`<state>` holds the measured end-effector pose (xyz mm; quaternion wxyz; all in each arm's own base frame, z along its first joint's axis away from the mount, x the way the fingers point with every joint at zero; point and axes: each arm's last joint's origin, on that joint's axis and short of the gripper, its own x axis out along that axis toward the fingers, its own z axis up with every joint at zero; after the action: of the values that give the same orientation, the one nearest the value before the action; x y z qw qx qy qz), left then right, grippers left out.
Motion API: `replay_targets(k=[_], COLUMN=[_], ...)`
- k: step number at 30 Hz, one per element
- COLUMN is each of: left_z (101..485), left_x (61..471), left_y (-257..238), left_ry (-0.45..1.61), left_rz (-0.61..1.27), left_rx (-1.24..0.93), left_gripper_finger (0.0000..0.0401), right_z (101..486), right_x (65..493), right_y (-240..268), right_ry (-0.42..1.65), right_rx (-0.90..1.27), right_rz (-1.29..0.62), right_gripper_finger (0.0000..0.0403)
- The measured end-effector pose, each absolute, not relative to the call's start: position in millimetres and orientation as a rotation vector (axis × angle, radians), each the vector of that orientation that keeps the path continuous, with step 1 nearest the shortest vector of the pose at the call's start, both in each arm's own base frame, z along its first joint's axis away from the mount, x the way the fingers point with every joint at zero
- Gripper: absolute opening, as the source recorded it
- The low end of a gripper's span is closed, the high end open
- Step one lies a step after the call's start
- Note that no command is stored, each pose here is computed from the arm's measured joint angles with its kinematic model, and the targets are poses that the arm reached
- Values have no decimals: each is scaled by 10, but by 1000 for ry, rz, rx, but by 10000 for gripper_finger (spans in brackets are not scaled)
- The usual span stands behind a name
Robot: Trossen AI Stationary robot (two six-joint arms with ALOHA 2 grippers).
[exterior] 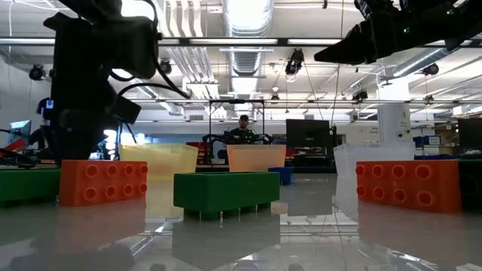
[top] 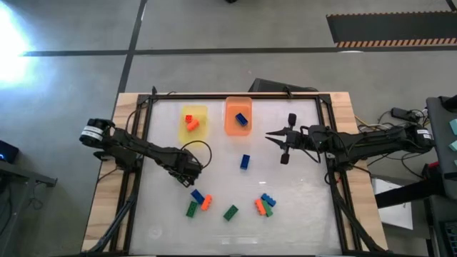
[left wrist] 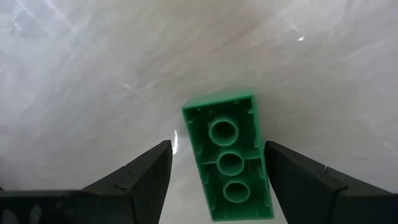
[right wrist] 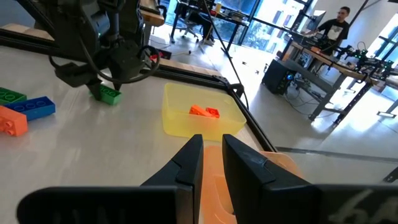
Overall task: Sort & place blocks by color
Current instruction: Put the green game piece into the transparent bin
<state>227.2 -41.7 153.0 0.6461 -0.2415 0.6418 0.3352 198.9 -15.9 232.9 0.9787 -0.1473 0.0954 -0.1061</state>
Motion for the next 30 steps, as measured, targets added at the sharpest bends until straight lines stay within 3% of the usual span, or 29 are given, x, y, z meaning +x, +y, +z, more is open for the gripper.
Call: replay_targets(k=[5, 14, 18, 23, 30], left_z=[1499, 1503, 1586, 1812, 2267], left_x=[2259, 2251, 2291, 2373, 2686], left_y=[-415, -407, -398, -390, -431], left_ry=[1452, 1447, 1377, 1199, 714], left_rz=[758, 775, 780, 704, 394], left_rx=[-554, -533, -487, -358, -134], left_gripper_finger=[211, 131, 128, 134, 136], right_z=[2329, 2328, 2327, 2316, 2300], right_x=[1989, 1989, 1989, 1994, 2114], right_y=[-159, -159, -157, -123, -52], right_ry=[192, 192, 189, 171, 63], right_rx=[-297, -296, -273, -201, -125], right_rz=[-214, -213, -211, -98, 53], right_gripper_finger=[52, 52, 52, 52, 52])
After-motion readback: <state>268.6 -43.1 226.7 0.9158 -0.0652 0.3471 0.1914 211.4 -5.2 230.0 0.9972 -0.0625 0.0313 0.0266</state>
